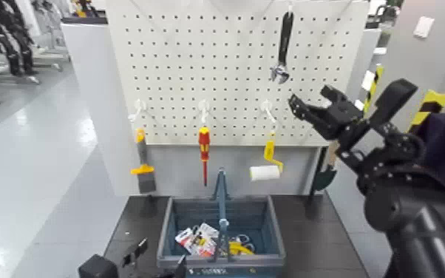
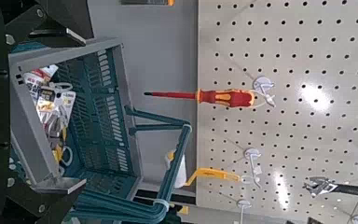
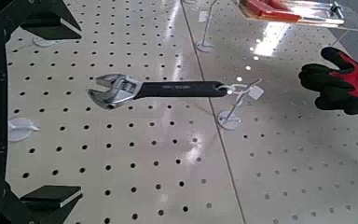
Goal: Put the black wrench into the crate.
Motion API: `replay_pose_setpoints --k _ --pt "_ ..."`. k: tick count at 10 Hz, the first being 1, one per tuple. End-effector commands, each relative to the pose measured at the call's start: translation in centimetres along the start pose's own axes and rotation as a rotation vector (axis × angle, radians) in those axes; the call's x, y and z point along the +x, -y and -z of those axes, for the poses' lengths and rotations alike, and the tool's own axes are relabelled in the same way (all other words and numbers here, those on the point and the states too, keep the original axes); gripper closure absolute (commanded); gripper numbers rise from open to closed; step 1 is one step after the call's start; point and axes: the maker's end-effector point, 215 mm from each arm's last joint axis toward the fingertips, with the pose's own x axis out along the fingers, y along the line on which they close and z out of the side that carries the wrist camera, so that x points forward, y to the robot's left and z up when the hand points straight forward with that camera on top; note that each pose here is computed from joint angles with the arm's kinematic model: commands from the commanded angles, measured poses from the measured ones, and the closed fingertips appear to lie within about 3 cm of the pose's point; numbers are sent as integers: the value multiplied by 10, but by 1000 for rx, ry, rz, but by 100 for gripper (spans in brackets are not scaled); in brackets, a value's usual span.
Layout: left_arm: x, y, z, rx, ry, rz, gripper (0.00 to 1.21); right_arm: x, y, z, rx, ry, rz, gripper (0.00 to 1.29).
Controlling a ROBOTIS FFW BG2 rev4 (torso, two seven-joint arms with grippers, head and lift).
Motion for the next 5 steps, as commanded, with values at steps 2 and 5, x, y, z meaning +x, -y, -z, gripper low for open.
replay_pose_setpoints --k 2,5 --pt "5 5 -2 3 -1 18 24 33 2 -29 4 29 -68 13" --pt "8 8 -4 5 1 30 24 56 -5 -44 21 49 -141 14"
